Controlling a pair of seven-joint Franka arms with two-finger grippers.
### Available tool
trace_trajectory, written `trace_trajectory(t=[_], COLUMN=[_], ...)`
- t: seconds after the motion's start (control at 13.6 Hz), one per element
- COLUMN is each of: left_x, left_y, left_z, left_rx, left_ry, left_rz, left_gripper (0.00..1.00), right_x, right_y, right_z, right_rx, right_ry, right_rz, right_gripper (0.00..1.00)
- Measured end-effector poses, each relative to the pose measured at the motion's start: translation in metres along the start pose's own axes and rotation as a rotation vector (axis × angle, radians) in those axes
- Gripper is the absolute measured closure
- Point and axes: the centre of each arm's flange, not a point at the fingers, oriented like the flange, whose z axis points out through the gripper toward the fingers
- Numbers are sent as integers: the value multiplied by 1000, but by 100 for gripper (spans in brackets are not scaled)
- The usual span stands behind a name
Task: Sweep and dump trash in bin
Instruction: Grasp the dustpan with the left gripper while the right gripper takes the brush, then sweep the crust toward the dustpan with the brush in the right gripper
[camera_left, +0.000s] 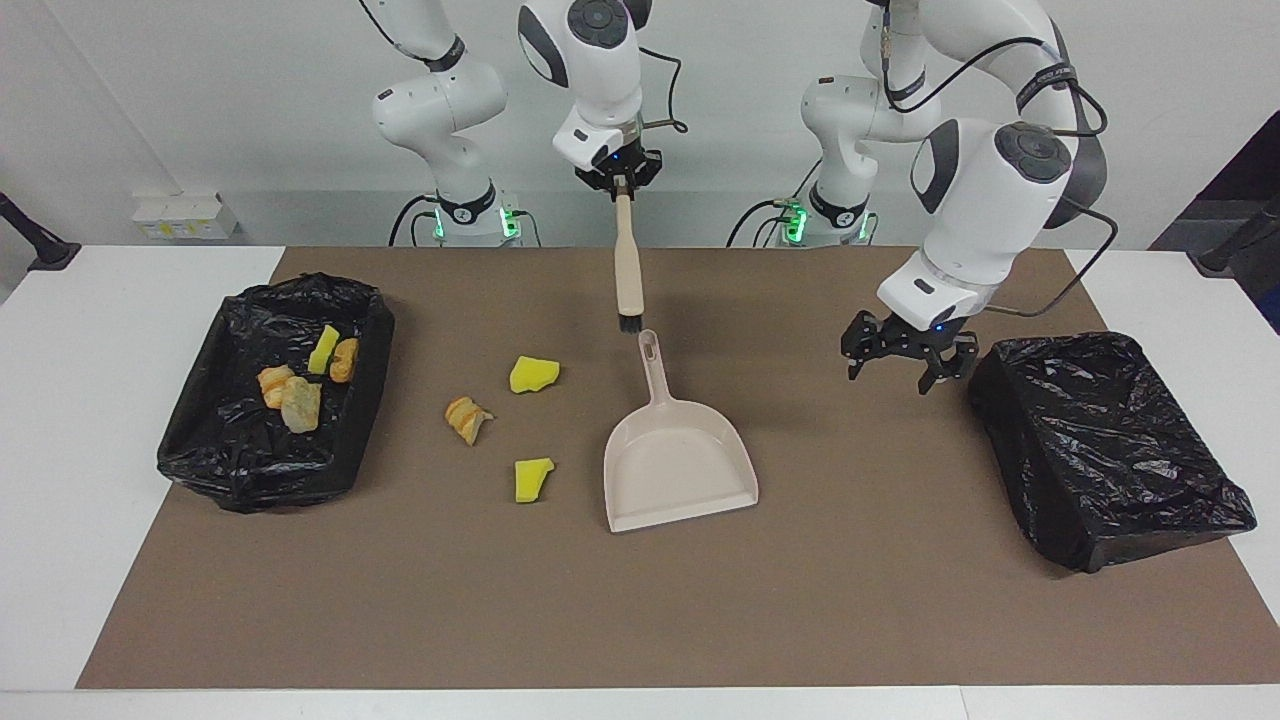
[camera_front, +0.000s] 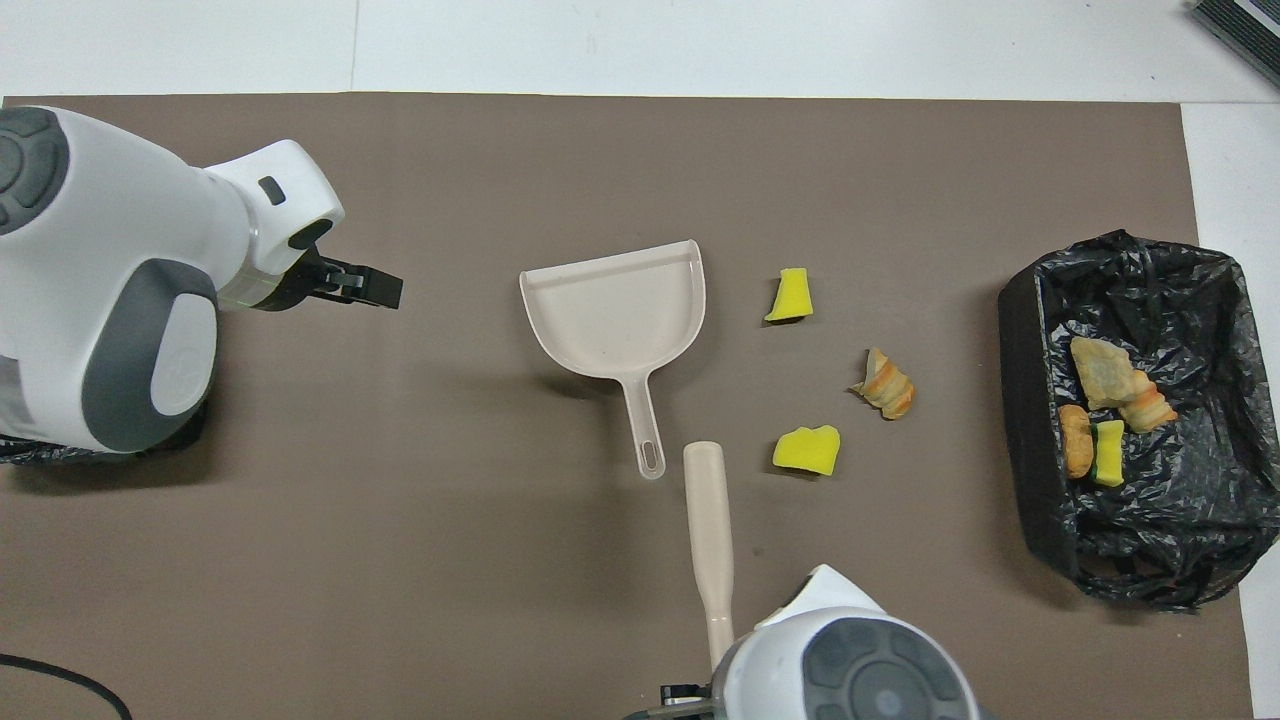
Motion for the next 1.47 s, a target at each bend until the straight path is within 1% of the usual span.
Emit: trace_trajectory(t=[0.15,0.22,0.37,0.51,0.66,0.81,0.96,1.03,1.18,1.32,1.47], left_x=[0,0,-9,-28,-51,-70,-86,-94,-100,-94,-87], left_y=[40,63,111,159,202,236,268,282,296,290,286], left_z=[18,31,60,87,107,124,148,163,182,180,168], left_rx=[-7,-12,-24,-43,-47,-45,-15,2,20,23,19], left_ry=[-7,-2,12,33,14,-4,-2,12,28,38,51], left_rz=[-65,-96,-151,-175,-158,-192,-231,-255,-293,-311,-322], left_gripper=[0,0,0,0,0,0,0,0,0,0,0], right_x=[12,27,61,94,123,152,178,187,200,206,209], right_y=[36,60,120,184,231,247,247,245,238,225,218], right_z=[-15,-19,-21,-23,-16,8,37,50,71,83,89], right_rx=[-15,-40,-88,-126,-183,-226,-230,-227,-222,-223,-222], right_ry=[16,35,53,84,110,120,109,102,92,84,87], right_rz=[0,-1,-22,-51,-61,-69,-70,-56,-35,-43,-50], right_gripper=[74,74,74,74,74,74,74,74,74,74,74])
